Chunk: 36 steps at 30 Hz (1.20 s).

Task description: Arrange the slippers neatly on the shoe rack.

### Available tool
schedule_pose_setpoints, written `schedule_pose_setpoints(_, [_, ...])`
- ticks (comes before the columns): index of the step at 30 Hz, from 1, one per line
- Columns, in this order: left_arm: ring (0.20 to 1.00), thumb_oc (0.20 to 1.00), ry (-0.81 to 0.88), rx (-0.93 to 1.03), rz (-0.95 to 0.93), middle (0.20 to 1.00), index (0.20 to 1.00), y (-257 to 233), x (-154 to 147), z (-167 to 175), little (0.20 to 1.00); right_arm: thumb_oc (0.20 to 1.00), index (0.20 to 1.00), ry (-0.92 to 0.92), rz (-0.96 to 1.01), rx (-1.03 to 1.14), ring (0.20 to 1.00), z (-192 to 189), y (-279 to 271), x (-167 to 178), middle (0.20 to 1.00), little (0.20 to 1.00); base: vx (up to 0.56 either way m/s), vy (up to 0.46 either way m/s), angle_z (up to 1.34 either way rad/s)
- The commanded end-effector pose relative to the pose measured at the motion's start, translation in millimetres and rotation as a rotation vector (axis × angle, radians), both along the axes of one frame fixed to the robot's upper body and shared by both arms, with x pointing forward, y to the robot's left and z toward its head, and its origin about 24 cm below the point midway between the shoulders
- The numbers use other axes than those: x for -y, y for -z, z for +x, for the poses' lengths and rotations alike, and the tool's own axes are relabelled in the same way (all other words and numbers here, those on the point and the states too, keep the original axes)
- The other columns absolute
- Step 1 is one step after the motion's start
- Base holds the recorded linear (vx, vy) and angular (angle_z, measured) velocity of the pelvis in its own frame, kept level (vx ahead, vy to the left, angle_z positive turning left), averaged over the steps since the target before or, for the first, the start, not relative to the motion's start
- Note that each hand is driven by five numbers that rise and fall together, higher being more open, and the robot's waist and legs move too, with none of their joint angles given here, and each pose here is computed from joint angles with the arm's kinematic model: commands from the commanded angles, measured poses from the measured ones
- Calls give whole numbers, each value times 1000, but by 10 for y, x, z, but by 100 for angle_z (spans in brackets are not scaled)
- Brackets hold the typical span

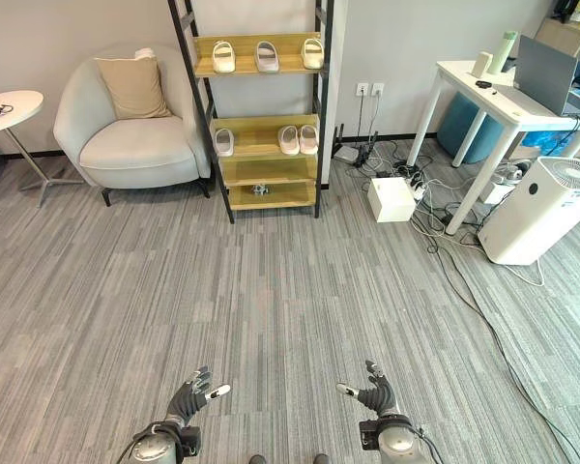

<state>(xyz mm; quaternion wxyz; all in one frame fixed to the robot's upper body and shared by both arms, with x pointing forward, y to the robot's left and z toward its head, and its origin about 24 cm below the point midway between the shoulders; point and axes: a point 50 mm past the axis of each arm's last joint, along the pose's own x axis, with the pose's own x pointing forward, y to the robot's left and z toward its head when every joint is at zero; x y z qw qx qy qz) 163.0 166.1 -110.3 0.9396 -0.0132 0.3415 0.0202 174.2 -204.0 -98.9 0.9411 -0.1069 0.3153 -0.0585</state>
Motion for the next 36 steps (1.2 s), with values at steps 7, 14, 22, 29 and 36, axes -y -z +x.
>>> schedule_pose_setpoints(7, [1000,1000,-58,79,-64,1000,1000,-112,-33,202,1000,1000,1000,-43,1,79,1000,141,-124,-67,1000,1000,0,0,0])
schedule_pose_setpoints(14, [1000,1000,-65,124,-73,1000,1000,-189,-56,255,1000,1000,1000,6,92,97,1000,150,-133,-94,1000,1000,10,1,0])
schedule_pose_setpoints(22, [1000,1000,-89,172,-38,1000,1000,-272,-156,324,1000,1000,1000,-43,46,136,1000,288,-223,-86,1000,1000,40,42,-3])
schedule_pose_setpoints(29, [1000,1000,-163,221,24,1000,1000,-383,-458,356,1000,1000,1000,6,-21,184,1000,392,-347,104,1000,1000,16,117,-11])
schedule_pose_setpoints(36, [1000,1000,-132,283,31,1000,1000,-496,-442,480,1000,1000,1000,41,-45,203,1000,385,-394,212,1000,1000,366,-69,0])
